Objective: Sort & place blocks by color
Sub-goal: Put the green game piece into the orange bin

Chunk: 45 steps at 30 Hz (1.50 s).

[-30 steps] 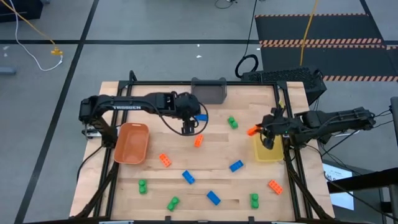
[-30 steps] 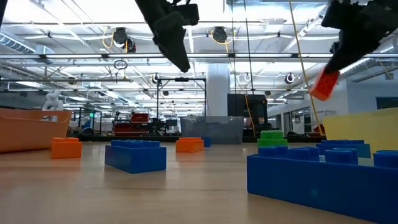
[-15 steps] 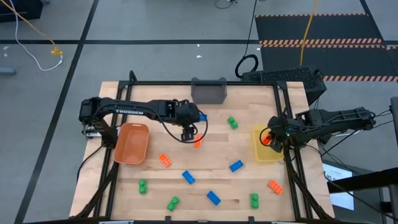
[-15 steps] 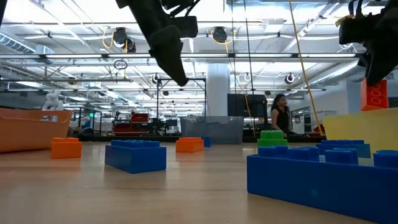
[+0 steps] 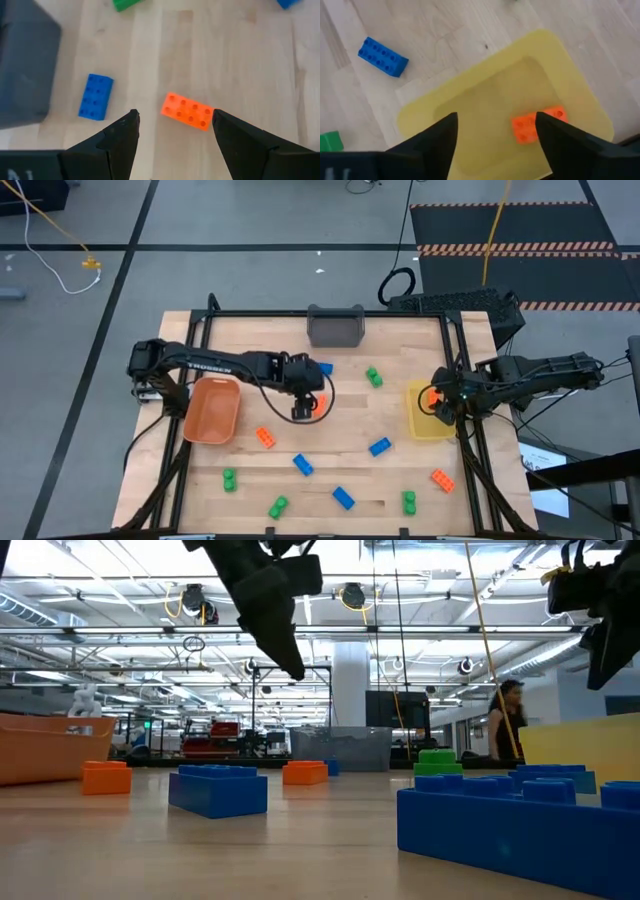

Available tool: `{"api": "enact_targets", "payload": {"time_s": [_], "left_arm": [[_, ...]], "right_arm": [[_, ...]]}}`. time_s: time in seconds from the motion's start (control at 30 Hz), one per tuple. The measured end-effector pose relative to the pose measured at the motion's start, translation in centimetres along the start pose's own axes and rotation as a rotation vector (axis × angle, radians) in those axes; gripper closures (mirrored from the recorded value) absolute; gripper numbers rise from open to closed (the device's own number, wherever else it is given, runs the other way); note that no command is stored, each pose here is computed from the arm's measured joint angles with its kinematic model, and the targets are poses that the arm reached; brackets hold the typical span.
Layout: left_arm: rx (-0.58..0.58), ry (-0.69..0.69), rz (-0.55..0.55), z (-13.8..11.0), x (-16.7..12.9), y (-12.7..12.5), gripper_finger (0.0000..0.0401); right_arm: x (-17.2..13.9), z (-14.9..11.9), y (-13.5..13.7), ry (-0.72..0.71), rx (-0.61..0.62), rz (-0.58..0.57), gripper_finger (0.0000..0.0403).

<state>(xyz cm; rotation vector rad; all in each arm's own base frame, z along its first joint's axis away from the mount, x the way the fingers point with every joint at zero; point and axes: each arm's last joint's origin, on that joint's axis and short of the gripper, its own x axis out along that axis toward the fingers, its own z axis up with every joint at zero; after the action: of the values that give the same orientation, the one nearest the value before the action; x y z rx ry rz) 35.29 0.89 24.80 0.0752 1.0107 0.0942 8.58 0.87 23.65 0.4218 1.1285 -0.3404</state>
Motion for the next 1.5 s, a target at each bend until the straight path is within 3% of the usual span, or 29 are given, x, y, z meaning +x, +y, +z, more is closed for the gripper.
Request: {"api": "enact_targets", "payload": {"time_s": [0.17, 0.33, 0.47, 0.6, 0.7, 0.87, 1.13, 1.27, 1.5], "left_arm": [[0.041, -0.019, -0.013, 0.3, 0.7, -1.0, 0.0153], [0.078, -0.011, -0.018, 0.2, 1.4, -1.5, 0.0153], [0.035, 0.004, 0.000, 0.2, 2.2, -1.5, 0.0153], [-0.086, 0.000, 0.065, 0.3, 3.4, -1.5, 0.0153], [-0.084, 0.019, 0.128, 0.0, 4.8, -1.5, 0.0153], [0.015, 0.062, 0.271, -0.3, 5.9, 0.3, 0.0153], [-0.002, 0.094, 0.232, -0.7, 6.2, 4.3, 0.0153], [-0.044, 0.097, 0.227, -1.0, 6.3, 6.1, 0.0153], [-0.144, 0.074, 0.261, -1.2, 6.2, 8.5, 0.0153]], "right_arm": [[0.0, 0.3, 0.2, -0.026, 0.010, 0.020, 0.0134], [-0.2, 1.8, 1.3, -0.175, 0.023, 0.132, 0.0137], [0.2, 3.0, 2.2, -0.325, -0.049, 0.221, 0.0138], [1.3, 3.8, 2.9, -0.437, -0.135, 0.249, 0.0138], [2.6, 4.4, 3.1, -0.503, -0.164, 0.150, 0.0138], [5.1, 5.8, 3.3, -0.520, -0.144, -0.019, 0.0138], [8.6, 8.1, 3.6, -0.494, -0.131, -0.110, 0.0138], [10.1, 8.9, 2.3, -0.467, -0.069, -0.217, 0.0138], [12.1, 10.0, -0.3, -0.400, 0.071, -0.301, 0.0138]]}}
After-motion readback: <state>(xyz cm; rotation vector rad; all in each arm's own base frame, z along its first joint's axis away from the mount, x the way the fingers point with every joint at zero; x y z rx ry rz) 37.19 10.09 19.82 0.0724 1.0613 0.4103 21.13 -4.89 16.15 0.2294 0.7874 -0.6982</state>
